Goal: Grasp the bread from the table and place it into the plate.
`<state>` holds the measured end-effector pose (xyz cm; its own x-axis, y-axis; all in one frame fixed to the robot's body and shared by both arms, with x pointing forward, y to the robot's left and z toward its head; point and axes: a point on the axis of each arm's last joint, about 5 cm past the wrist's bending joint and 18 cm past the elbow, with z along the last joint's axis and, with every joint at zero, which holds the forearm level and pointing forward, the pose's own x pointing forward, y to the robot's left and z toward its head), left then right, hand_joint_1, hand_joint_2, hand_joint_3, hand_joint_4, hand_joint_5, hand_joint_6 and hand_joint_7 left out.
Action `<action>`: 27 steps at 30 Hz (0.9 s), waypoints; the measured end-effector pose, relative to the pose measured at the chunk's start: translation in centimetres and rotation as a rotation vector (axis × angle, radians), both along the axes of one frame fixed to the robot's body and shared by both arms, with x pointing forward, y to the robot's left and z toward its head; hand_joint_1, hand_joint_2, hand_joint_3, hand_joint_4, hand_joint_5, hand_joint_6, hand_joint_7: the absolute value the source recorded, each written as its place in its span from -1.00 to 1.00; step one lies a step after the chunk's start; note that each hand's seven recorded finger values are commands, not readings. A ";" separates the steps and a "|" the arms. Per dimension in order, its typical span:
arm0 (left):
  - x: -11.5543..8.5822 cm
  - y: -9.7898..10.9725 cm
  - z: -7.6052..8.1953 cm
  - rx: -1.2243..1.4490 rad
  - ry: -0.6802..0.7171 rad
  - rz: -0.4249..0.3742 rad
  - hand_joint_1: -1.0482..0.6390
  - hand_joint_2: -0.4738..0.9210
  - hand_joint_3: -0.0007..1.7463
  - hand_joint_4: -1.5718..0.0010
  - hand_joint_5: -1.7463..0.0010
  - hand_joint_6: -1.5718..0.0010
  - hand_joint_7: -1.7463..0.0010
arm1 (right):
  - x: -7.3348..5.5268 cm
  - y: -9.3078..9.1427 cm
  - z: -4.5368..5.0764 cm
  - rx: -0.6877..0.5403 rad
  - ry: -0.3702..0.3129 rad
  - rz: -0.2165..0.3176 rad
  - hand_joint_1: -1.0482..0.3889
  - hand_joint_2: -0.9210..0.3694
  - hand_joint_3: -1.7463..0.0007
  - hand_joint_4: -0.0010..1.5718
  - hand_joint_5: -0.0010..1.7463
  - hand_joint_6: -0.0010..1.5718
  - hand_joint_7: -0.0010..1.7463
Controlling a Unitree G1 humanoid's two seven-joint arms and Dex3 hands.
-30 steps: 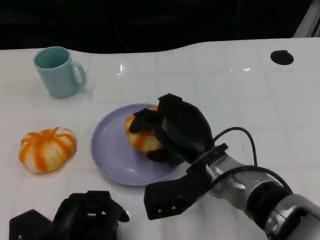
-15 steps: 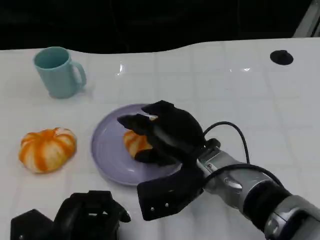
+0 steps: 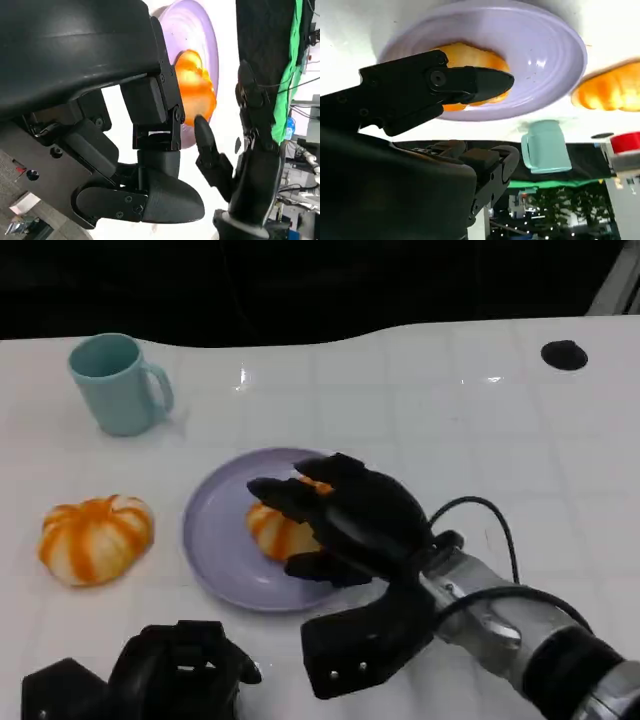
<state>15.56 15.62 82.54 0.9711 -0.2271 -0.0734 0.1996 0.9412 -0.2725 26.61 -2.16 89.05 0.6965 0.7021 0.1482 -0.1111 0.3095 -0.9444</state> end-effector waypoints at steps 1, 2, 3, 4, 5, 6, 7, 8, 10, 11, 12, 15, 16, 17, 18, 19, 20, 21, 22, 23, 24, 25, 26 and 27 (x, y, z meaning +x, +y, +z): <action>0.0 0.0 0.0 0.000 -0.001 0.000 -1.00 0.46 -0.24 -1.00 -0.40 -0.86 0.23 | -0.1 -0.3 -0.09 0.010 -0.003 -0.001 -0.55 -1.00 0.55 -0.73 -0.68 -0.58 -0.97; 0.0 0.0 0.0 0.000 -0.001 0.000 -1.00 0.46 -0.25 -1.00 -0.40 -0.86 0.23 | -0.2 -0.7 -0.18 0.021 -0.007 0.002 -0.53 -1.00 0.55 -0.72 -0.67 -0.57 -0.96; 0.0 0.0 0.0 0.000 -0.001 -0.001 -1.00 0.45 -0.25 -1.00 -0.40 -0.86 0.23 | -0.4 -1.1 -0.26 0.031 -0.009 0.007 -0.52 -1.00 0.56 -0.70 -0.65 -0.55 -0.95; 0.1 0.0 0.0 0.000 -0.001 0.000 -1.00 0.45 -0.25 -1.00 -0.40 -0.86 0.24 | -0.6 -1.5 -0.33 0.042 -0.010 0.013 -0.50 -1.00 0.57 -0.67 -0.63 -0.51 -0.94; 0.1 0.0 0.0 0.000 -0.001 0.001 -1.00 0.45 -0.25 -1.00 -0.40 -0.85 0.24 | -0.8 -1.9 -0.41 0.051 -0.009 0.016 -0.49 -1.00 0.57 -0.63 -0.62 -0.49 -0.93; 0.1 -0.1 0.0 0.000 -0.002 0.000 -1.00 0.45 -0.25 -1.00 -0.40 -0.85 0.24 | -0.9 -2.3 -0.49 0.064 -0.007 0.016 -0.47 -1.00 0.58 -0.61 -0.60 -0.46 -0.92; 0.2 -0.1 0.0 0.000 -0.002 0.000 -1.00 0.46 -0.25 -1.00 -0.40 -0.85 0.24 | -1.0 -2.7 -0.53 0.075 -0.009 0.014 -0.45 -1.00 0.58 -0.59 -0.59 -0.44 -0.91; 0.2 -0.1 0.0 -0.001 -0.002 -0.001 -1.00 0.46 -0.25 -1.00 -0.40 -0.85 0.24 | -1.1 -3.1 -0.58 0.083 -0.011 0.010 -0.43 -1.00 0.57 -0.57 -0.58 -0.41 -0.90; 0.3 -0.1 0.0 -0.001 -0.003 -0.002 -1.00 0.48 -0.27 -1.00 -0.38 -0.85 0.24 | -1.3 -3.9 -0.68 0.094 -0.013 0.003 -0.38 -1.00 0.58 -0.50 -0.54 -0.34 -0.88; 0.4 -0.1 0.0 -0.001 -0.002 -0.003 -1.00 0.49 -0.28 -1.00 -0.38 -0.86 0.24 | -1.5 -4.3 -0.74 0.105 -0.012 -0.004 -0.35 -1.00 0.58 -0.45 -0.52 -0.31 -0.86; 0.4 -0.1 -0.1 -0.001 -0.002 -0.004 -1.00 0.49 -0.29 -1.00 -0.38 -0.86 0.24 | -1.7 -4.7 -0.83 0.129 -0.009 -0.010 -0.32 -1.00 0.61 -0.39 -0.50 -0.25 -0.85; 0.4 -0.1 -0.1 0.000 0.000 -0.003 -1.00 0.50 -0.30 -1.00 -0.38 -0.86 0.24 | -2.5 -6.1 -1.25 0.208 -0.011 -0.022 -0.22 -1.00 0.70 -0.22 -0.42 -0.09 -0.80; 0.4 -0.1 -0.1 0.000 -0.001 -0.002 -1.00 0.50 -0.31 -1.00 -0.38 -0.86 0.24 | -2.7 -6.5 -1.45 0.239 -0.009 -0.029 -0.19 -1.00 0.72 -0.17 -0.40 -0.05 -0.78; 0.4 -0.1 -0.1 0.000 -0.003 -0.001 -1.00 0.51 -0.31 -1.00 -0.38 -0.87 0.24 | -3.0 -6.7 -1.62 0.267 -0.010 -0.034 -0.16 -1.00 0.74 -0.12 -0.36 0.00 -0.76; 0.5 -0.1 -0.1 -0.001 -0.003 -0.001 -1.00 0.51 -0.32 -1.00 -0.39 -0.87 0.24 | -3.2 -6.9 -1.76 0.303 -0.011 -0.036 -0.13 -1.00 0.77 -0.08 -0.30 0.05 -0.75; 0.5 -0.1 -0.1 -0.001 -0.004 -0.001 -1.00 0.51 -0.32 -1.00 -0.39 -0.87 0.24 | -3.5 -7.1 -1.86 0.336 -0.011 -0.035 -0.09 -1.00 0.79 -0.06 -0.11 0.11 -0.72; 0.5 -0.1 -0.1 -0.002 -0.004 -0.002 -1.00 0.52 -0.32 -1.00 -0.39 -0.87 0.24 | -3.7 -7.3 -1.93 0.371 -0.008 -0.036 -0.06 -1.00 0.79 -0.08 0.05 0.13 -0.70; 0.4 -0.1 -0.1 -0.002 -0.004 -0.001 -1.00 0.52 -0.33 -1.00 -0.39 -0.88 0.24 | -3.9 -7.5 -1.96 0.404 -0.006 -0.036 -0.05 -1.00 0.79 -0.09 0.19 0.14 -0.68; 0.4 -0.1 -0.1 -0.001 -0.004 -0.001 -1.00 0.52 -0.33 -1.00 -0.39 -0.88 0.24 | -4.1 -7.7 -1.98 0.433 -0.003 -0.037 -0.04 -1.00 0.79 -0.09 0.29 0.15 -0.66; 0.4 -0.1 -0.1 -0.001 -0.004 -0.001 -1.00 0.52 -0.33 -1.00 -0.40 -0.88 0.25 | -4.3 -7.8 -2.05 0.453 0.002 -0.039 -0.01 -0.98 0.74 -0.08 0.46 0.17 -0.60; 0.4 -0.1 -0.1 -0.001 -0.004 -0.001 -1.00 0.52 -0.34 -1.00 -0.40 -0.88 0.25 | -4.5 -8.0 -2.12 0.469 0.006 -0.046 -0.01 -0.97 0.69 -0.08 0.54 0.17 -0.55; 0.4 -0.1 -0.1 -0.001 -0.004 0.000 -1.00 0.52 -0.34 -1.00 -0.40 -0.88 0.25 | -4.8 -8.2 -2.12 0.486 0.010 -0.053 -0.01 -0.94 0.64 -0.08 0.58 0.15 -0.51; 0.3 0.0 -0.1 -0.001 -0.003 0.001 -1.00 0.52 -0.34 -1.00 -0.40 -0.88 0.25 | -5.0 -8.3 -2.13 0.503 0.018 -0.058 0.02 -0.86 0.48 -0.08 0.69 0.13 -0.38; 0.3 0.0 -0.1 0.000 -0.002 0.001 -1.00 0.52 -0.34 -1.00 -0.40 -0.88 0.25 | -5.2 -8.5 -2.15 0.514 0.030 -0.063 0.03 -0.77 0.32 -0.06 0.74 0.10 -0.27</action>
<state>15.86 15.58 82.43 0.9714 -0.2266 -0.0712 0.1996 0.9412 -0.2724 21.37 -10.62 86.90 0.7444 0.5002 0.4424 -0.1014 0.7395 -0.6655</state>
